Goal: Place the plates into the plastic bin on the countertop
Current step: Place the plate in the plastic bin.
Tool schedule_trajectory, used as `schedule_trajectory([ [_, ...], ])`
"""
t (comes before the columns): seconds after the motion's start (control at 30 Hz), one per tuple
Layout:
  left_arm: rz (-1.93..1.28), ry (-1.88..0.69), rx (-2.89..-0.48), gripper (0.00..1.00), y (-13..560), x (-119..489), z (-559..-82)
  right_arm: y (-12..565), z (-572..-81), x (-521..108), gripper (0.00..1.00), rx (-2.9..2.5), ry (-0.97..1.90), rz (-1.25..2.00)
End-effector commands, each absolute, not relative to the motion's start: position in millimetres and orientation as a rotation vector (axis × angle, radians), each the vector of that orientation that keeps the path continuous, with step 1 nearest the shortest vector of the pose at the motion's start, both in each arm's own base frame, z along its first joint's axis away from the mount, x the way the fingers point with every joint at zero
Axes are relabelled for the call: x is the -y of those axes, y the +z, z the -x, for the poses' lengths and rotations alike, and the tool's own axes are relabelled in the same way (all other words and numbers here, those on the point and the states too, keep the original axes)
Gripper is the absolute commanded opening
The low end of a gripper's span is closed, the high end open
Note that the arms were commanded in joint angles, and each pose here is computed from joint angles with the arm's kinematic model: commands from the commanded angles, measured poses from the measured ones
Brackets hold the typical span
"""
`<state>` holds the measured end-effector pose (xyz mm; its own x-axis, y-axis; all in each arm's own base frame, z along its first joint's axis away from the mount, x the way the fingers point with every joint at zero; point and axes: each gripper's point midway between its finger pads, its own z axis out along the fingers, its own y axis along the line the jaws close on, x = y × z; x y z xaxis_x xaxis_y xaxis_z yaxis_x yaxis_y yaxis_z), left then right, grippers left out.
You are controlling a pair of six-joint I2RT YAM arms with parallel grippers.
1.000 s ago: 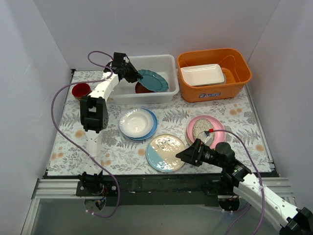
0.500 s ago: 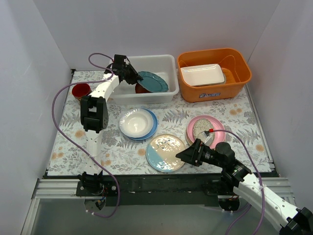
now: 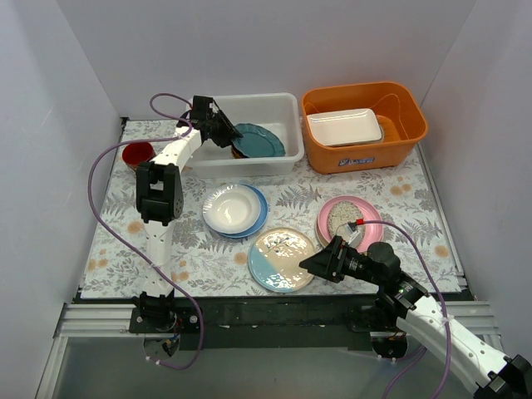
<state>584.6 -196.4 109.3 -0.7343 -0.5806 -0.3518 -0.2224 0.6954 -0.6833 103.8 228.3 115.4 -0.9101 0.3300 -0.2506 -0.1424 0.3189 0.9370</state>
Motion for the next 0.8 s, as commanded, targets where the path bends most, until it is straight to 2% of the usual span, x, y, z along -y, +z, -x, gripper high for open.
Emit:
schedule_trajectory([
  [0.0,0.536,-0.876,-2.289,0.39,143.7,195.2,-588.2,81.4,-97.2,-223.7,0.98,-2.270,1.588,-0.204],
  [0.07,0.533,-0.858,-2.301,0.52,141.4,193.4,-587.1,81.0,-96.9,-223.8,0.98,-2.274,1.588,-0.206],
  [0.1,0.521,-0.853,-2.300,0.62,143.0,191.6,-588.0,81.5,-97.3,-223.8,0.98,-2.272,1.587,-0.205],
  [0.2,0.518,-0.853,-2.310,0.71,143.6,188.8,-586.8,81.1,-97.6,-223.4,0.98,-2.273,1.582,-0.207],
  [0.37,0.509,-0.825,-2.299,0.81,154.0,181.6,-585.9,82.8,-97.3,-223.5,0.98,-2.268,1.588,-0.204],
  [0.5,0.479,-0.838,-2.251,0.90,182.3,180.2,-585.7,86.9,-97.9,-223.7,0.98,-2.260,1.587,-0.197],
  [0.53,0.470,-0.845,-2.228,0.98,195.5,180.2,-585.4,85.9,-98.4,-223.0,0.98,-2.262,1.576,-0.193],
  [0.77,0.422,-0.852,-2.105,0.98,269.3,174.3,-581.7,103.4,-102.2,-221.6,0.98,-2.250,1.531,-0.157],
])
